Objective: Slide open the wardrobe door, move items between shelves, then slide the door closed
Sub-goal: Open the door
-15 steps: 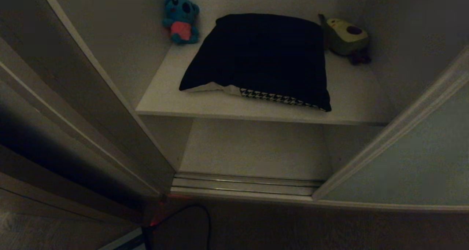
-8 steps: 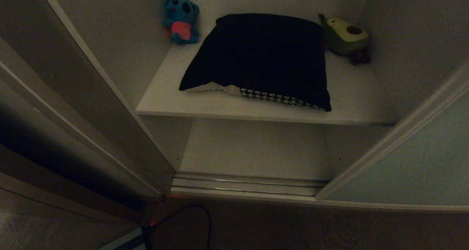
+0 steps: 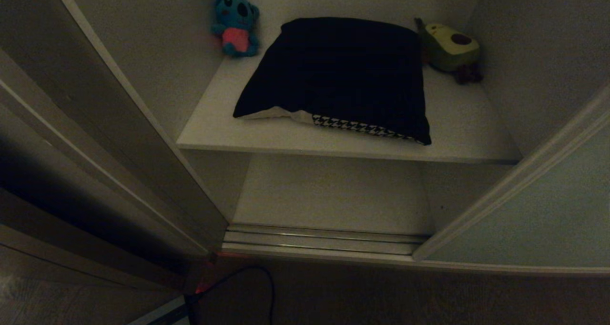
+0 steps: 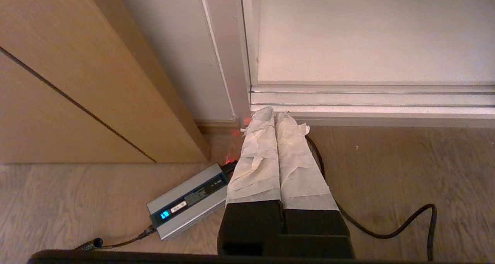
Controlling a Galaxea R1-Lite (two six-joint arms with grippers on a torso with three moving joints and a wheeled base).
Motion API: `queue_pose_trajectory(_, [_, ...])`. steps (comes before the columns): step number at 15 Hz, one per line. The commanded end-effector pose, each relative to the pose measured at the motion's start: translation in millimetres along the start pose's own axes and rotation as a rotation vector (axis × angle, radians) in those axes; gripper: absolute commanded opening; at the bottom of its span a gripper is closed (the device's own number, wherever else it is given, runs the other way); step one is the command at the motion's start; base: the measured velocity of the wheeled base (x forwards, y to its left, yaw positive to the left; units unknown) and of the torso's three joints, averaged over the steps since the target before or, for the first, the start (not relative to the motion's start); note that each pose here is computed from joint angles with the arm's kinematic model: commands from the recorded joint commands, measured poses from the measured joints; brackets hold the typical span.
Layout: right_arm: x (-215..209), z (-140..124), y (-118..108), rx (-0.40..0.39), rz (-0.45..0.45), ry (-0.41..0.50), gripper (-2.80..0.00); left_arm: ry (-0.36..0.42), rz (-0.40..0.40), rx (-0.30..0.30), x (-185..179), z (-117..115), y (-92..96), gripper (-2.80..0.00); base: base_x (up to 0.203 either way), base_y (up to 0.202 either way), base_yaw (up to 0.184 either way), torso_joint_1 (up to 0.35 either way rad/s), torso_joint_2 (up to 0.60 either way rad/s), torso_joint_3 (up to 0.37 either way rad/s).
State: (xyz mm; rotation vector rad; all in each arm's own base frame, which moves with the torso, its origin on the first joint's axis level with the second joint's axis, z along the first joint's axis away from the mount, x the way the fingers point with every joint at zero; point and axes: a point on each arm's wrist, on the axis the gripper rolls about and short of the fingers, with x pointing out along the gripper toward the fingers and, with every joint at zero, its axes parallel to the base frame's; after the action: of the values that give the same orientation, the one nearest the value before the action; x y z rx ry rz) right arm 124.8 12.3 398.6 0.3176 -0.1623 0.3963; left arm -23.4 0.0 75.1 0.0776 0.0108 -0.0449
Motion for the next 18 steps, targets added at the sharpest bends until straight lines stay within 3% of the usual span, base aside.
queue_pose_trajectory(1, [-10.4,2.2,4.0,-0.003,0.004,-0.017,-2.8,0.0,0.0,0.001,0.0,0.0,0.0,-2.8,0.0,0.0,0.0,0.0,0.0,0.0])
queue_pose_trajectory(5, [-20.2,-2.0,4.9,-0.002,-0.022,-0.022,-2.8,0.0,0.0,0.001,0.0,0.0,0.0,-2.8,0.0,0.0,0.0,0.0,0.0,0.0])
queue_pose_trajectory(18, [-18.0,-4.1,-15.1,0.035,-0.233,-0.067,-2.8,0.0,0.0,0.001,0.0,0.0,0.0,-2.8,0.0,0.0,0.0,0.0,0.0,0.0])
